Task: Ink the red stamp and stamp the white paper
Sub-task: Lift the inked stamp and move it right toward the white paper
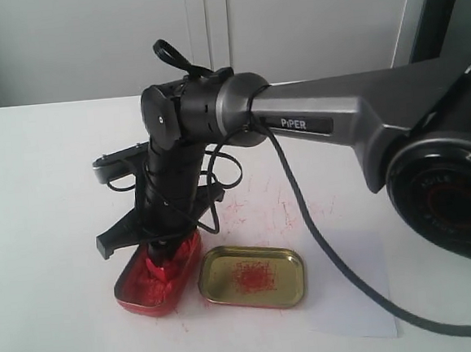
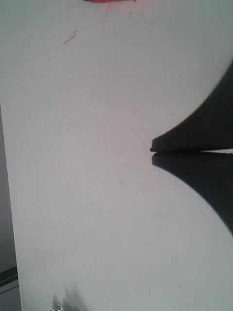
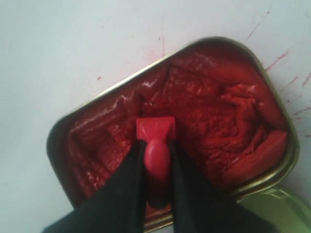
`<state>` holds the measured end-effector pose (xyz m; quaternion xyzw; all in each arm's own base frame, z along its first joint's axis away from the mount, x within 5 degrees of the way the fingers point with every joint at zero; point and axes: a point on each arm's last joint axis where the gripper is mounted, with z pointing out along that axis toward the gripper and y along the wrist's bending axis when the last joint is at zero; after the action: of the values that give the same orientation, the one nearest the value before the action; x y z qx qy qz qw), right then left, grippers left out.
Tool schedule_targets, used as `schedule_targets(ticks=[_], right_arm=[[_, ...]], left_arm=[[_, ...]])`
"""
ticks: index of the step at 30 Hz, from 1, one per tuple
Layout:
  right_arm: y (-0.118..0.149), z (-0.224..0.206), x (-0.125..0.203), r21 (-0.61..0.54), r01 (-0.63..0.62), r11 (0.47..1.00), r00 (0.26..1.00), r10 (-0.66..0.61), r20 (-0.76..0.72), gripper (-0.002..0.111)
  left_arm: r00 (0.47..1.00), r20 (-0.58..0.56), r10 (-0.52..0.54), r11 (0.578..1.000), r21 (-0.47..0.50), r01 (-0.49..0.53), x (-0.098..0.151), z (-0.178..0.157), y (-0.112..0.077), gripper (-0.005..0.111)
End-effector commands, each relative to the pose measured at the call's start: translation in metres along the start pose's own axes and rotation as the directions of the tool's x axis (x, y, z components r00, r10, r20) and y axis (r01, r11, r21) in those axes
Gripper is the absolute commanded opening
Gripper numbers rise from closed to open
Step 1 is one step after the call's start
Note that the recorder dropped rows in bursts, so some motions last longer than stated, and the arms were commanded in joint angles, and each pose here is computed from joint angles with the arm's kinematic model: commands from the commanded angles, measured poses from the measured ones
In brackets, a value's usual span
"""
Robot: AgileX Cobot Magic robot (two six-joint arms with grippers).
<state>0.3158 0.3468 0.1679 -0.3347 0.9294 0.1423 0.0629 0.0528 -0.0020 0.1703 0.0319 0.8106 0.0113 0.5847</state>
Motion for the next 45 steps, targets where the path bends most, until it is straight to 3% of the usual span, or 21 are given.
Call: schedule_targets(ticks=[1, 10, 20, 32, 45], right_arm=[[-0.002, 0.001, 0.000, -0.024, -0.010, 1.000, 1.000, 0.010, 0.002, 0.000], [-0.010, -0.024, -0.007, -0.057, -0.054, 0.997, 0.996, 0.058, 0.069, 0.000], [-0.009, -0.059, 0.002, -0.014, -0.101, 0.995, 0.983, 0.102, 0.150, 0.000], [-0.020, -0.096, 0.052, 0.129, -0.129, 0.983, 0.966, 0.096, 0.239, 0.000], [-0.045, -0.113, 0.103, 0.166, -0.219, 0.961, 0.952, 0.173, 0.254, 0.000]], left_arm=[[1.000, 0.000, -0.009, 1.000, 0.003, 0.009, 0.000, 0.000, 0.000, 0.000], [1.000, 0.000, -0.009, 1.000, 0.003, 0.009, 0.000, 0.000, 0.000, 0.000], [1.000, 0.000, -0.009, 1.000, 0.003, 0.009, 0.000, 0.000, 0.000, 0.000], [1.000, 0.000, -0.009, 1.000, 0.003, 0.009, 0.000, 0.000, 0.000, 0.000], [1.000, 0.000, -0.009, 1.000, 0.003, 0.009, 0.000, 0.000, 0.000, 0.000]])
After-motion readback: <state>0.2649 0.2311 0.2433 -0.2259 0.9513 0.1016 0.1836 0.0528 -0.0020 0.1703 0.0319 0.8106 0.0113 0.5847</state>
